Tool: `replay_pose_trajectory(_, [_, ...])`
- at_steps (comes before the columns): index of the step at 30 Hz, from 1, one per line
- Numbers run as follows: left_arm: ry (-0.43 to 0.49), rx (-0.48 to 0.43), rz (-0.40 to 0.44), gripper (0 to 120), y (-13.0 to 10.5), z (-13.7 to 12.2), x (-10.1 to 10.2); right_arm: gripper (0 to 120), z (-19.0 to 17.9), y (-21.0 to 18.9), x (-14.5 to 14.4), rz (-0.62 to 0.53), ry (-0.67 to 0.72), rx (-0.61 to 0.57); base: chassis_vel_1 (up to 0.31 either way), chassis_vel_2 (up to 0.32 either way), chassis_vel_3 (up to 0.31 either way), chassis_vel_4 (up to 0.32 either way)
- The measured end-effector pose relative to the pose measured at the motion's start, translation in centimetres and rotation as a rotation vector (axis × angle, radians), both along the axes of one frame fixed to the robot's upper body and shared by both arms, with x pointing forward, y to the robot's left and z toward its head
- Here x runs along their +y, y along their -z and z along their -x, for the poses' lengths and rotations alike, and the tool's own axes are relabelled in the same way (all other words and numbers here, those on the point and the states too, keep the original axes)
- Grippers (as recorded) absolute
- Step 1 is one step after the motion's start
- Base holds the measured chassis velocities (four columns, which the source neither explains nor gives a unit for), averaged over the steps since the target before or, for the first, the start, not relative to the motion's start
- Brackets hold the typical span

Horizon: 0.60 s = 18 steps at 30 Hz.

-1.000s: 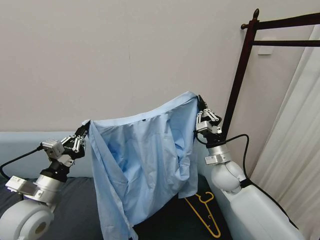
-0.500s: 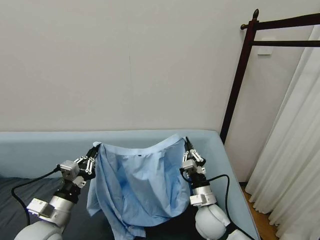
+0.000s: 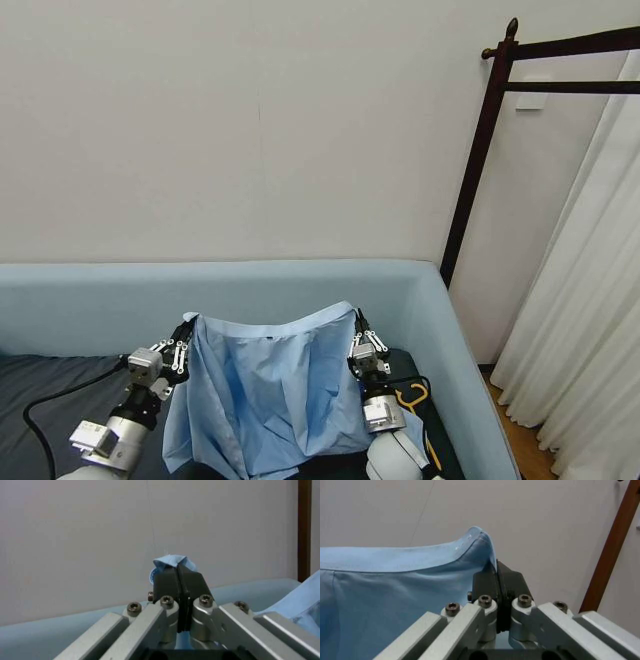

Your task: Pick up the clothes from the sofa and hang them on the clothes hanger.

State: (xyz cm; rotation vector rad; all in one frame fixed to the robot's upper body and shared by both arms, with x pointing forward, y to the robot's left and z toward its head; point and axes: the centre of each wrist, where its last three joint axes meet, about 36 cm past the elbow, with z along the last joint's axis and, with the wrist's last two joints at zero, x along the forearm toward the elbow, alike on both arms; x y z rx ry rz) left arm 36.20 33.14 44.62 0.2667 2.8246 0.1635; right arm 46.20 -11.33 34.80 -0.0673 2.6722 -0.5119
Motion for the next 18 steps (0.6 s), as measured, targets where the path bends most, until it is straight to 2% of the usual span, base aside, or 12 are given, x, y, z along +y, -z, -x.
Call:
replay_pose_trajectory(4, [-0.005,-0.001,-0.002,0,0.0,0.2,0.0,0,0.0,0.0,-0.1,0.000,0.000,0.004,0.000,0.000,0.000,0.000])
replay_pose_trajectory(9, [-0.011,0.005,-0.027,0,0.5,0.3,0.2,1,-0.1,1.8,-1.1,0.007,-0.005,0.079,0.000,0.000,0.000,0.000])
replay_pose_trajectory(11, [-0.007,0.029,-0.048,0,1.7,0.8,0.0,11,0.1,3.4,-1.8,0.000,-0.021,0.155,0.000,0.000,0.000,0.000])
replay_pose_trajectory(13, [-0.006,0.038,-0.058,0,2.4,0.9,-0.1,14,0.3,4.1,-2.2,-0.015,-0.030,0.194,0.000,0.000,0.000,0.000])
replay_pose_trajectory(14, [-0.006,0.046,-0.068,0,3.1,1.0,-0.1,19,0.4,4.8,-2.7,-0.035,-0.041,0.230,0.000,0.000,0.000,0.000])
replay_pose_trajectory(17, [-0.024,0.063,-0.094,0,4.9,0.9,0.4,32,1.3,6.9,-5.5,-0.093,-0.073,0.350,0.000,0.000,0.000,0.000])
replay_pose_trajectory(18, [-0.024,0.063,-0.094,0,4.9,0.9,0.4,32,1.3,6.9,-5.5,-0.093,-0.073,0.350,0.000,0.000,0.000,0.000])
